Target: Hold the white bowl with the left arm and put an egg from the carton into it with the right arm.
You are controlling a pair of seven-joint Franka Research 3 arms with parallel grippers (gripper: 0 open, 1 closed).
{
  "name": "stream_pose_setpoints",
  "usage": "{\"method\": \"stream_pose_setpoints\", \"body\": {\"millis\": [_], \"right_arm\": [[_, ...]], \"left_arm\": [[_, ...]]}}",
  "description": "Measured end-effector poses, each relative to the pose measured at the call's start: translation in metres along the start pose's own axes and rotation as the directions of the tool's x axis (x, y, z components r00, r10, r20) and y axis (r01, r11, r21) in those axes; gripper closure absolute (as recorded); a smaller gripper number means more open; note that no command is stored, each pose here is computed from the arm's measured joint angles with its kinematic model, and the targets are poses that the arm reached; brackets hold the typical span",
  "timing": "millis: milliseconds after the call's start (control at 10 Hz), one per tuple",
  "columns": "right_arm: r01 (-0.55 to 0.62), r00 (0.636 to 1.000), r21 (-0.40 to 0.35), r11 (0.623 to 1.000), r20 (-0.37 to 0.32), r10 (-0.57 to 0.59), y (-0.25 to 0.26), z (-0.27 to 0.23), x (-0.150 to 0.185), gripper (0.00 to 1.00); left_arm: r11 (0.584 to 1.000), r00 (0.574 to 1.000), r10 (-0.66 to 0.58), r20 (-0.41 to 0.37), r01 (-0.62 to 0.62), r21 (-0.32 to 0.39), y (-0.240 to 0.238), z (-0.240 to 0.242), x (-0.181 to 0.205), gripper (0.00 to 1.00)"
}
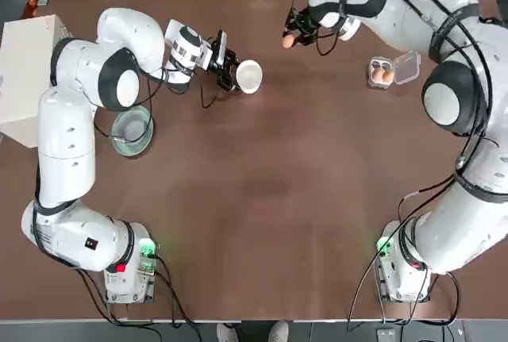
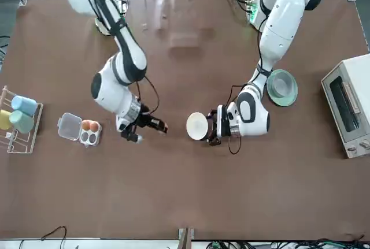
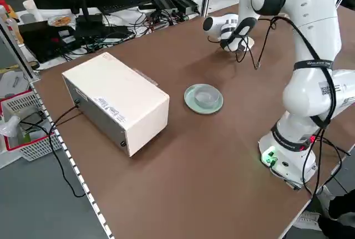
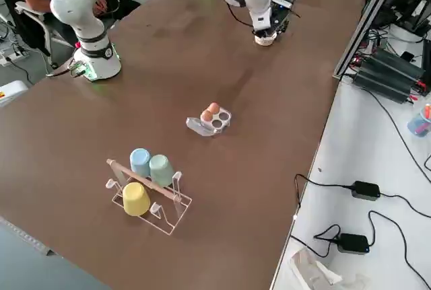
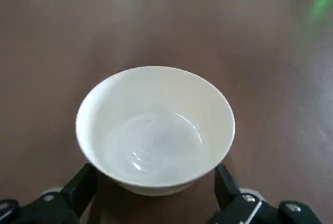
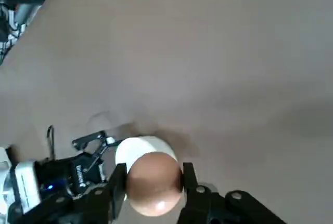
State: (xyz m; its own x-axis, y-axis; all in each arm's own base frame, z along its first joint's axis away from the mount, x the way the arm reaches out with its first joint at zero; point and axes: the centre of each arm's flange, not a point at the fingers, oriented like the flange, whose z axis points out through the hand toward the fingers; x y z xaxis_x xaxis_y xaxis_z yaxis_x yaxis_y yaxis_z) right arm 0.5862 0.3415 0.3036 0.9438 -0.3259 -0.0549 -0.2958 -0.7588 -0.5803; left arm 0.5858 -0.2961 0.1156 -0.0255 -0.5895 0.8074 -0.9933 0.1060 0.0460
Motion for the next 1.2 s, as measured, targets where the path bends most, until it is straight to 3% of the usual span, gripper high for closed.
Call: {"method": "stream_pose_setpoints", "body": {"millis": [400, 900, 1200], "right_arm": [[-0.008, 0.999, 0.017, 1.000, -0.050, 0.009, -0.022, 0.086, -0.061, 0.52], [-0.039, 0.996, 0.046, 0.998, -0.082, 0.042, -0.033, 0.116, -0.091, 0.51], [-0.074, 0.993, 0.057, 0.996, -0.084, 0.079, -0.036, 0.116, -0.091, 0.08]], "left_arm": [[1.000, 1.000, 0.001, 0.000, -0.001, 0.001, 0.000, 0.000, 0.000, 0.00], [1.000, 1.000, 0.002, 0.000, -0.002, 0.002, -0.001, -0.001, 0.001, 0.00], [1.000, 1.000, 0.002, 0.000, -0.002, 0.002, -0.001, -0.001, 0.001, 0.00]]}}
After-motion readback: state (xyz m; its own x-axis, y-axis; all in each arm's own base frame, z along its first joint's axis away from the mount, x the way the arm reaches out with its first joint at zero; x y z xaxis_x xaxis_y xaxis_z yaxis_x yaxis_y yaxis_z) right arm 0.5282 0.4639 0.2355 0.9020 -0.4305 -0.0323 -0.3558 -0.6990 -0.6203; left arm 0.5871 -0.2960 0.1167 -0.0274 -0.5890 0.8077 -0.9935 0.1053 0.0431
